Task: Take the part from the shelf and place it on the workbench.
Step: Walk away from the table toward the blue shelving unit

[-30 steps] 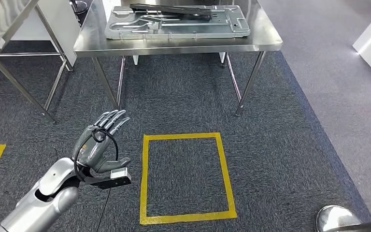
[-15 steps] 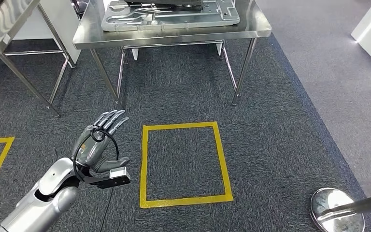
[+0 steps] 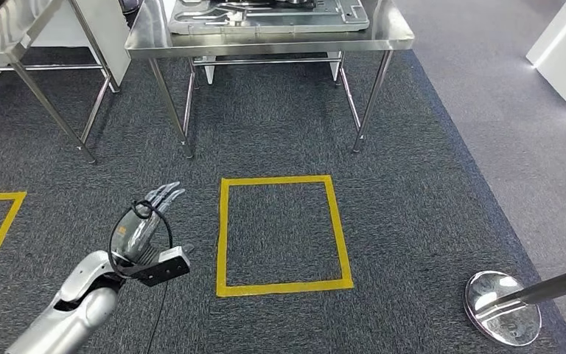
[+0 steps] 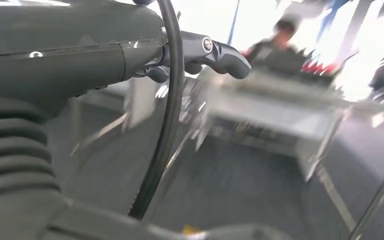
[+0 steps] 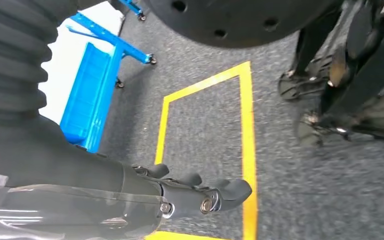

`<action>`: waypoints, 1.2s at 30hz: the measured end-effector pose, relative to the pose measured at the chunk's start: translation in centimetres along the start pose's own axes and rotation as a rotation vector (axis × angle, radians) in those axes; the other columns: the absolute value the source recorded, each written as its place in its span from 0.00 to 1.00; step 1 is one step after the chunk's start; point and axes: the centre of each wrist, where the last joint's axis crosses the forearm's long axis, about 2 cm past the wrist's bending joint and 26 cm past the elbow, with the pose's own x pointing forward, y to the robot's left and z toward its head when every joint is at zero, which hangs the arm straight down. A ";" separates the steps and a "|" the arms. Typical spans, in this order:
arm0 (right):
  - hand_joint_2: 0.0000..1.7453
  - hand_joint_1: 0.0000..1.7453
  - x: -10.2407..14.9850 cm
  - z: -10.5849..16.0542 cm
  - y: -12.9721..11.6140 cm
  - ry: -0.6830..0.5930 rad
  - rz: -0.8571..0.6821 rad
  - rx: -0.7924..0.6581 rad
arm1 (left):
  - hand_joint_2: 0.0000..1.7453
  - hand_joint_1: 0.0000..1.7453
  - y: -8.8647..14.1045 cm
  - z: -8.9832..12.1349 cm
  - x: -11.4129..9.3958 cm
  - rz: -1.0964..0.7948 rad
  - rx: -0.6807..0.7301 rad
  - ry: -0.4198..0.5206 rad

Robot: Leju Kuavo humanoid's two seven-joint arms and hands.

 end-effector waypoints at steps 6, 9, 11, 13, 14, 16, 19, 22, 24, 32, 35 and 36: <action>1.00 0.00 -1.1 0.0 -0.6 0.048 0.016 -0.014 | 1.00 0.00 -7.1 6.5 -4.1 0.206 -0.147 0.388; 1.00 0.00 -2.0 -0.1 -0.7 0.058 0.043 -0.013 | 1.00 0.00 -9.4 9.5 -4.5 0.308 -0.214 0.551; 1.00 0.00 -2.4 -0.1 -0.8 0.053 0.062 -0.012 | 1.00 0.00 -10.8 11.6 -4.3 0.369 -0.261 0.649; 1.00 0.00 -2.7 -0.1 -0.8 0.043 0.076 -0.011 | 1.00 0.00 -11.9 13.4 -4.0 0.424 -0.297 0.732; 1.00 0.00 -2.8 -0.1 -0.8 0.037 0.081 -0.010 | 1.00 0.00 -12.4 14.2 -3.8 0.451 -0.313 0.771; 1.00 0.00 -2.8 -0.1 -0.8 0.023 0.092 -0.009 | 1.00 0.00 -13.2 15.8 -3.4 0.505 -0.341 0.846; 1.00 0.00 -2.9 0.0 -0.9 0.000 0.109 -0.005 | 1.00 0.00 -14.3 18.0 -2.7 0.584 -0.377 0.948; 1.00 0.00 -3.0 0.0 -0.9 -0.024 0.125 0.000 | 1.00 0.00 -15.1 20.0 -1.9 0.661 -0.404 1.043; 1.00 0.00 -3.1 0.0 -1.0 -0.039 0.136 0.000 | 1.00 0.00 -15.6 21.3 -1.3 0.713 -0.420 1.105; 0.00 0.00 -3.5 0.1 -1.6 -0.102 0.173 -0.015 | 0.00 0.00 -17.2 26.2 1.1 0.913 -0.475 1.336; 0.00 0.00 -3.5 0.2 -1.9 -0.125 0.191 -0.019 | 0.00 0.00 -17.6 27.9 2.1 0.988 -0.489 1.413; 0.00 0.00 -3.5 0.2 -2.0 -0.133 0.199 -0.022 | 0.00 0.00 -17.7 28.4 2.4 1.012 -0.493 1.438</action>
